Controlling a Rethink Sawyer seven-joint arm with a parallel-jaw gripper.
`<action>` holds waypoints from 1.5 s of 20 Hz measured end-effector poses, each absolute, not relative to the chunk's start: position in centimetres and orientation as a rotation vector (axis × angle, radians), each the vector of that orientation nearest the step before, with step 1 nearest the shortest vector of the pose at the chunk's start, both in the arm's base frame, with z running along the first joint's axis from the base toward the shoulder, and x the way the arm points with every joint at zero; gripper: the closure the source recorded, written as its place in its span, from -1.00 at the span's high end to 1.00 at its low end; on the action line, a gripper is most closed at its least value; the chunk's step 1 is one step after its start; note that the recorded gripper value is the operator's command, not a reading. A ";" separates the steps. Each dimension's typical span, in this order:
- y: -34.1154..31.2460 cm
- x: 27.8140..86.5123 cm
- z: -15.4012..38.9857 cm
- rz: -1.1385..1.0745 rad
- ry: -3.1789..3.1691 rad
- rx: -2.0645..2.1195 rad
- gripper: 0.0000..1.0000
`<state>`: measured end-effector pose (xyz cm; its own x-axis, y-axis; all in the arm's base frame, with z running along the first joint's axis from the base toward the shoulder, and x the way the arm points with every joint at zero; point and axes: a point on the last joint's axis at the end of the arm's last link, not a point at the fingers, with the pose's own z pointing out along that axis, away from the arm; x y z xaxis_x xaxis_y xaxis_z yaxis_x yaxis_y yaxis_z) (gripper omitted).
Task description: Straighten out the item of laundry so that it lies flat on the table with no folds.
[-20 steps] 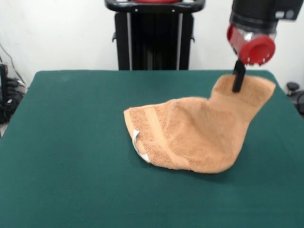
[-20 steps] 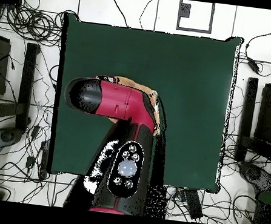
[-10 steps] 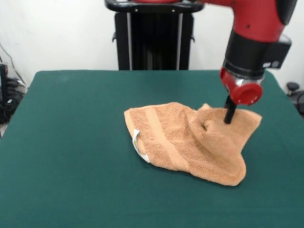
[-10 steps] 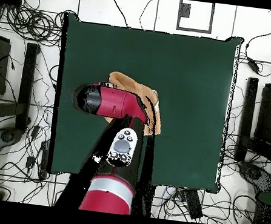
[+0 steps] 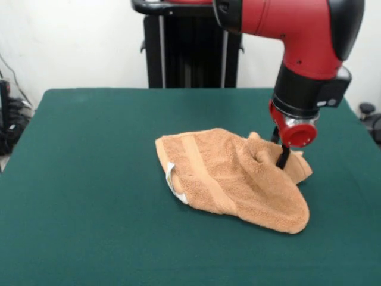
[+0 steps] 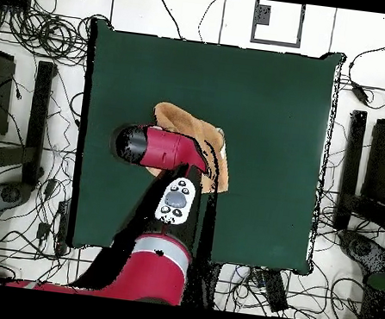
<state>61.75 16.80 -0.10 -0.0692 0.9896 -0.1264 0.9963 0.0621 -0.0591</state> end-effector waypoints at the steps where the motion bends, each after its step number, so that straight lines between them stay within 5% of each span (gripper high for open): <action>1: 16.8 61.8 -0.2 -0.201 2.251 2.108 1.00; 15: 17.6 62.9 1.3 -0.191 2.256 2.114 1.00; 30: 16.1 67.3 13.4 -0.117 2.212 2.204 1.00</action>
<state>67.33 16.07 13.36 -0.0050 0.9979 -0.0647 0.9991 0.0023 -0.0415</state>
